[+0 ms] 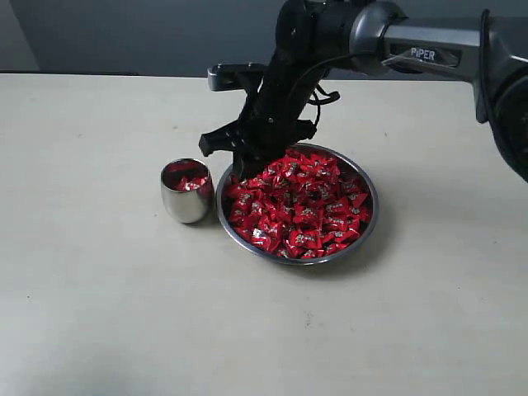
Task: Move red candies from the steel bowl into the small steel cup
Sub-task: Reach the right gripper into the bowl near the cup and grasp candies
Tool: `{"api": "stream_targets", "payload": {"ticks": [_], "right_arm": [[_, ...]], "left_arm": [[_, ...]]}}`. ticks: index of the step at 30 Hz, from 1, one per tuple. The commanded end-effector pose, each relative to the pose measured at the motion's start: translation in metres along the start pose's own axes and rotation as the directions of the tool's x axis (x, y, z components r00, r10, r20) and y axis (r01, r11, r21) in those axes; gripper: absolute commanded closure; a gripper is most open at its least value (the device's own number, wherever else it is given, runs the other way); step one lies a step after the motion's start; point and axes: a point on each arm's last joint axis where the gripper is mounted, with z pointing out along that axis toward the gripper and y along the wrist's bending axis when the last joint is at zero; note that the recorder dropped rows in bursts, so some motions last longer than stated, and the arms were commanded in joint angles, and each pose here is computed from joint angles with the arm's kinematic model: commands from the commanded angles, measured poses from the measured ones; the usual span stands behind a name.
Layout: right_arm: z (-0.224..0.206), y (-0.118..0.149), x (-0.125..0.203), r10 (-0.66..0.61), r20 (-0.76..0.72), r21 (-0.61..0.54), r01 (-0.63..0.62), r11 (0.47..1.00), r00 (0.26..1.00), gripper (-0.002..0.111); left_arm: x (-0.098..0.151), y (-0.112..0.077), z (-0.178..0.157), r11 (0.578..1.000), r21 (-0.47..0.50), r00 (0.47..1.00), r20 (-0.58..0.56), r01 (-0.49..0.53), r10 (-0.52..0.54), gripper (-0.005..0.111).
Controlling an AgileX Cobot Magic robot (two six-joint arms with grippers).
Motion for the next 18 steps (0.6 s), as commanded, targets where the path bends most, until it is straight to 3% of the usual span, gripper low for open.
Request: {"api": "stream_targets", "payload": {"ticks": [1, 4, 9, 18], "right_arm": [[0.010, -0.004, -0.001, 0.009, 0.001, 0.001, -0.009, 1.000, 1.000, 0.056], [0.016, -0.006, 0.000, 0.025, -0.007, 0.002, -0.025, 1.000, 1.000, 0.058], [0.029, -0.010, 0.001, 0.038, -0.024, 0.008, -0.037, 0.999, 0.999, 0.079], [0.045, -0.011, 0.007, 0.085, -0.076, -0.027, -0.087, 0.996, 0.993, 0.080]], "left_arm": [[0.000, 0.000, 0.000, 1.000, 0.000, 1.000, 0.011, 0.000, 0.000, 0.106], [0.000, 0.000, 0.000, 1.000, 0.000, 1.000, 0.011, 0.000, 0.000, 0.106], [0.000, 0.000, 0.000, 1.000, 0.000, 1.000, 0.011, 0.000, 0.000, 0.106], [0.000, 0.000, 0.000, 1.000, 0.000, 1.000, 0.011, 0.000, 0.000, 0.106]]}}
